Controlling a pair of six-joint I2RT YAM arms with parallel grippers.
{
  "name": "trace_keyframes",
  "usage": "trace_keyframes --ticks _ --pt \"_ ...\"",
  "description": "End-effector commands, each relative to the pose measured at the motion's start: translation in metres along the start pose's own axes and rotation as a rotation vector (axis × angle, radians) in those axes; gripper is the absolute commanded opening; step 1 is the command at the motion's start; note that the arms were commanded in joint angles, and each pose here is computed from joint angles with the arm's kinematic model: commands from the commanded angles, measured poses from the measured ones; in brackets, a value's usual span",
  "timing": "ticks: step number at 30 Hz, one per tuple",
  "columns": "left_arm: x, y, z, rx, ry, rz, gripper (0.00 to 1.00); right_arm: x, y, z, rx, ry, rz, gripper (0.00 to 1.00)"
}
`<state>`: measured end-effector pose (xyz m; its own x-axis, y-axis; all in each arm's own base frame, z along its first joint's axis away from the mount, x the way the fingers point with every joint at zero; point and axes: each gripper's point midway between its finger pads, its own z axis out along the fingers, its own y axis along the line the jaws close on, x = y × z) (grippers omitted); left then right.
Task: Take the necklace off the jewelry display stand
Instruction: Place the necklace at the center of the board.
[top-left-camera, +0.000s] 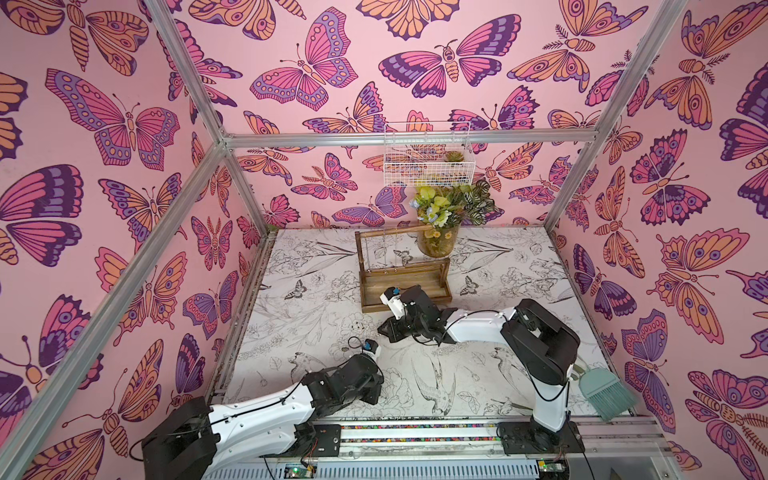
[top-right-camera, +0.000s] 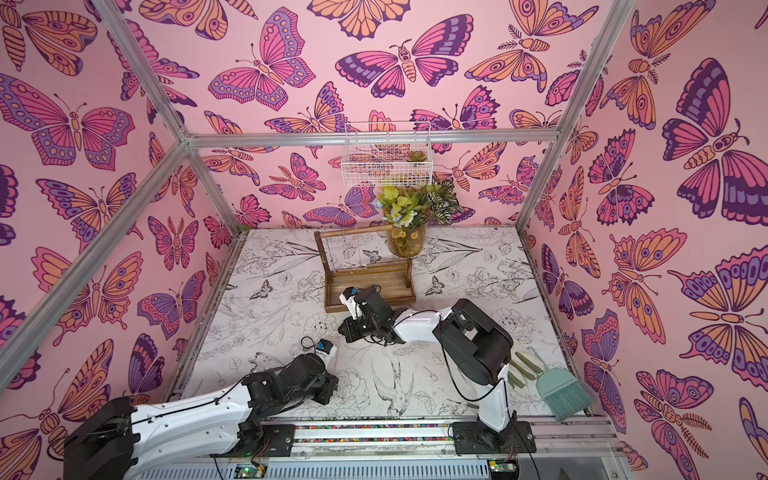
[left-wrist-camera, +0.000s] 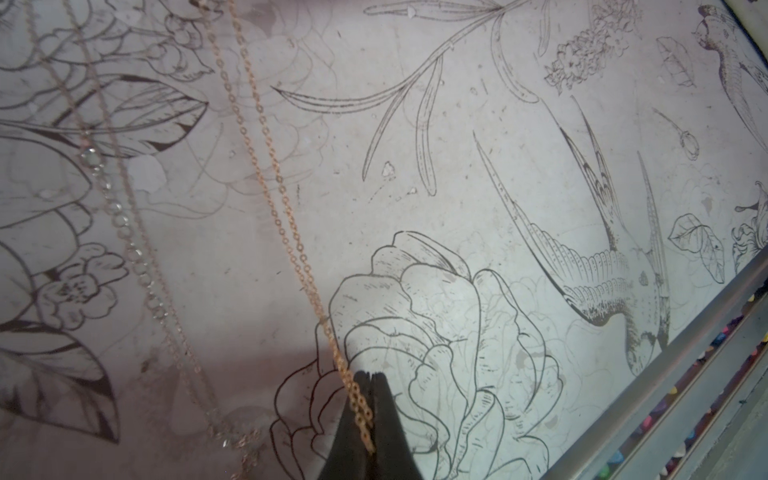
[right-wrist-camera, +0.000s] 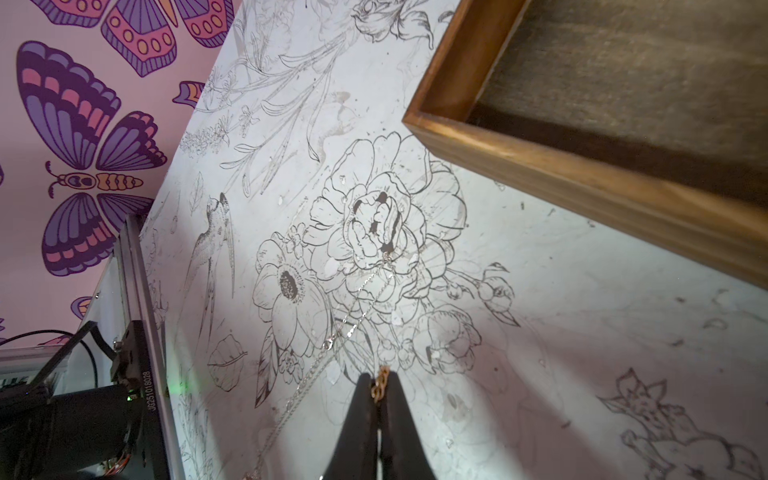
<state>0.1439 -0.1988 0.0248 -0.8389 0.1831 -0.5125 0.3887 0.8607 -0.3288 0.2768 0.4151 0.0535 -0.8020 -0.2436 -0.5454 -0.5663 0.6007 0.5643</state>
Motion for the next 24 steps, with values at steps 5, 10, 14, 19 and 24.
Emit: trace_keyframes --ticks 5,10,14,19,24 --pt "0.005 0.0 0.003 0.002 0.024 -0.003 0.03 -0.002 -0.002 0.009 0.017 0.011 -0.003 0.0" --pt "0.008 -0.001 0.004 0.004 0.039 -0.005 0.03 0.0 -0.007 0.013 0.037 0.021 0.003 0.0" --pt "0.008 0.0 0.004 0.003 0.039 -0.004 0.03 0.003 -0.01 0.015 0.045 0.033 0.006 0.0" --pt "0.009 -0.001 0.005 0.005 0.044 0.0 0.05 0.005 -0.012 0.017 0.05 0.044 0.013 0.01" --pt "0.009 0.0 0.005 0.0 0.048 -0.001 0.06 0.008 -0.015 0.017 0.061 0.051 0.018 0.08"
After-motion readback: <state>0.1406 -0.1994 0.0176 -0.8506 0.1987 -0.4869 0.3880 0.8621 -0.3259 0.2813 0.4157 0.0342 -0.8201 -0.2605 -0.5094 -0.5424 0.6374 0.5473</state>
